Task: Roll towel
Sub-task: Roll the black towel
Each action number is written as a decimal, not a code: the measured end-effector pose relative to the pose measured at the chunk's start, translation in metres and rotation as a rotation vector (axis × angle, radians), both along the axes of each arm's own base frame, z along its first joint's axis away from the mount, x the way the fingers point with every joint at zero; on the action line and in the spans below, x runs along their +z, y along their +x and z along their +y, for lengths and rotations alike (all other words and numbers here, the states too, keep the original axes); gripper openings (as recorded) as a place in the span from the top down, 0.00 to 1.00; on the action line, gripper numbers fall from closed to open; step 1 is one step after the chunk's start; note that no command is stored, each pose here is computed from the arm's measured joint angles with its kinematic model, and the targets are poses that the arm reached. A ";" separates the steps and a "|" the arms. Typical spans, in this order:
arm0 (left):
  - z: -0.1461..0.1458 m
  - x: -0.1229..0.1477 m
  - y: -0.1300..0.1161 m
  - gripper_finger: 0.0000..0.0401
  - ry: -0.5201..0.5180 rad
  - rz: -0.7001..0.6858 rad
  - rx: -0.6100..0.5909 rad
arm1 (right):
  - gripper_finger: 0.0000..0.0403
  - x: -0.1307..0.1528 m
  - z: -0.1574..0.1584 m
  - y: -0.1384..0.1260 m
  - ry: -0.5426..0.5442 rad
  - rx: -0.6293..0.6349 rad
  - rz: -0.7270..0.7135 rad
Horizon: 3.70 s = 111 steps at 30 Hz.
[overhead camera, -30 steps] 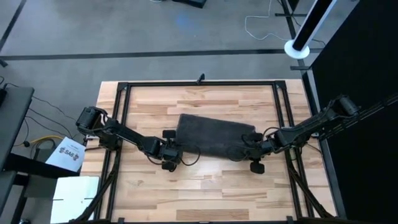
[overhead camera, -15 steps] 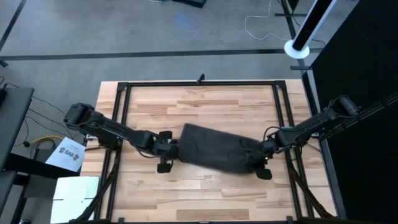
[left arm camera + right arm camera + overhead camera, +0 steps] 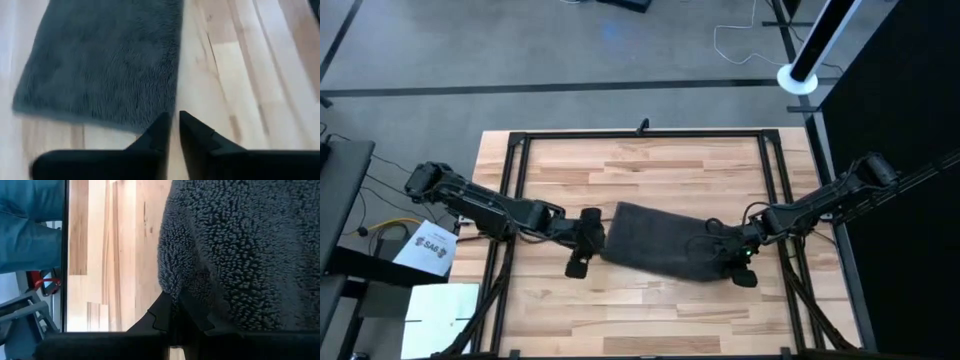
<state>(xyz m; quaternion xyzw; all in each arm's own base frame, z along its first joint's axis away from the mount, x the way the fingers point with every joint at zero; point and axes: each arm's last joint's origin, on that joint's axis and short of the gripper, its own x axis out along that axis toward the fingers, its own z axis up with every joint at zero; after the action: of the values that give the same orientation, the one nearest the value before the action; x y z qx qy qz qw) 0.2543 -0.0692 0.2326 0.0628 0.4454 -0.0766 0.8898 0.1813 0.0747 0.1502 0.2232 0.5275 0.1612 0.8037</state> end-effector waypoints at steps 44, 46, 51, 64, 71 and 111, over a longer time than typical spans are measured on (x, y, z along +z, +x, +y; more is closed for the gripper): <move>-0.033 -0.061 -0.002 0.95 -0.137 0.314 0.200 | 0.98 -0.002 0.019 -0.003 0.085 -0.160 -0.066; -0.029 -0.047 -0.004 0.95 -0.218 0.281 0.208 | 0.98 -0.001 0.020 -0.003 0.118 -0.187 -0.044; -0.008 -0.038 -0.010 0.95 -0.350 0.242 0.263 | 0.98 -0.007 0.013 -0.004 0.149 -0.250 0.015; 0.004 -0.062 -0.012 0.95 -0.808 0.256 0.170 | 0.98 -0.010 -0.006 0.000 0.529 -0.223 0.035; 0.021 -0.083 -0.020 0.95 -0.777 0.283 0.355 | 0.98 -0.028 -0.026 -0.007 0.403 -0.391 0.206; 0.015 -0.083 -0.021 0.95 -0.797 0.281 0.434 | 0.39 0.059 0.093 0.112 -0.623 0.166 -0.454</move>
<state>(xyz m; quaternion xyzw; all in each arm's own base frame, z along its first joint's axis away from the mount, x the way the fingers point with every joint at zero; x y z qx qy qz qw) 0.2335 -0.0547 0.1496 -0.3888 0.5004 -0.0615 0.7711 0.2932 0.1678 0.2095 -0.1163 0.3763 0.1033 0.9134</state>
